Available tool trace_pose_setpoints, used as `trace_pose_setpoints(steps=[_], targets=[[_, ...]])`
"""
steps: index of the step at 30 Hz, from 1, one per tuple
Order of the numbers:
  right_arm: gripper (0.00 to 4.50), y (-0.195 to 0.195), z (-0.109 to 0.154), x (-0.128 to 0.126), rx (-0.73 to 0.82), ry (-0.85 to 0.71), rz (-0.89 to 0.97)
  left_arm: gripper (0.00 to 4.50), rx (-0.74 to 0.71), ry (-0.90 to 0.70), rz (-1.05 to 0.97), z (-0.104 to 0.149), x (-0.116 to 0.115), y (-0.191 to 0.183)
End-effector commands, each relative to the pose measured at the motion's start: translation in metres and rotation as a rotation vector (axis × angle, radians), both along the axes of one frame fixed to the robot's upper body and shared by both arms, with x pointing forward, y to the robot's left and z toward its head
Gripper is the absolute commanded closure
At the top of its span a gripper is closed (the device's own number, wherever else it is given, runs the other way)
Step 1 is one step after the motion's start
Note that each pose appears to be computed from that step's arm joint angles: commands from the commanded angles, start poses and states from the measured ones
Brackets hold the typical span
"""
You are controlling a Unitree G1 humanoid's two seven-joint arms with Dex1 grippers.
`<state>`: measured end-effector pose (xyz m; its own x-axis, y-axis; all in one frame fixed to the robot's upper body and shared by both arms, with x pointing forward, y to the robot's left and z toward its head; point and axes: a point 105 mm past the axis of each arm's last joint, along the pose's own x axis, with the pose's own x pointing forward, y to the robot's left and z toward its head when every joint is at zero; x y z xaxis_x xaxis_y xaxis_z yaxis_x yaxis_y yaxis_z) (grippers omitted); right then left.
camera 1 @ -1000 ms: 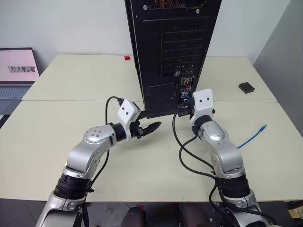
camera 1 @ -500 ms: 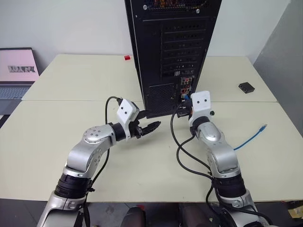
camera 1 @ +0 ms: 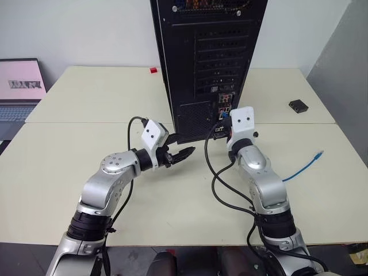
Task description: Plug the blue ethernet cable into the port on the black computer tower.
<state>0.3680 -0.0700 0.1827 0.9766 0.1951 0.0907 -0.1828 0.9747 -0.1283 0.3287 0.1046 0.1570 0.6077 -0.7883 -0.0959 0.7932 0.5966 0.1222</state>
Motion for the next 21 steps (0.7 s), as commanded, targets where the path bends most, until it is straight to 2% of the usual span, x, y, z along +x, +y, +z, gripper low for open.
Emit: trace_pose_setpoints(steps=[1,21], targets=[[4.5,-0.001,0.024,-0.003,0.033,-0.085,-0.008,1.25,-0.014,-0.042,0.01,0.011,0.001,0.002],[4.5,0.01,0.034,-0.001,0.05,-0.084,0.036,1.25,-0.004,-0.049,0.007,0.01,0.001,0.002]])
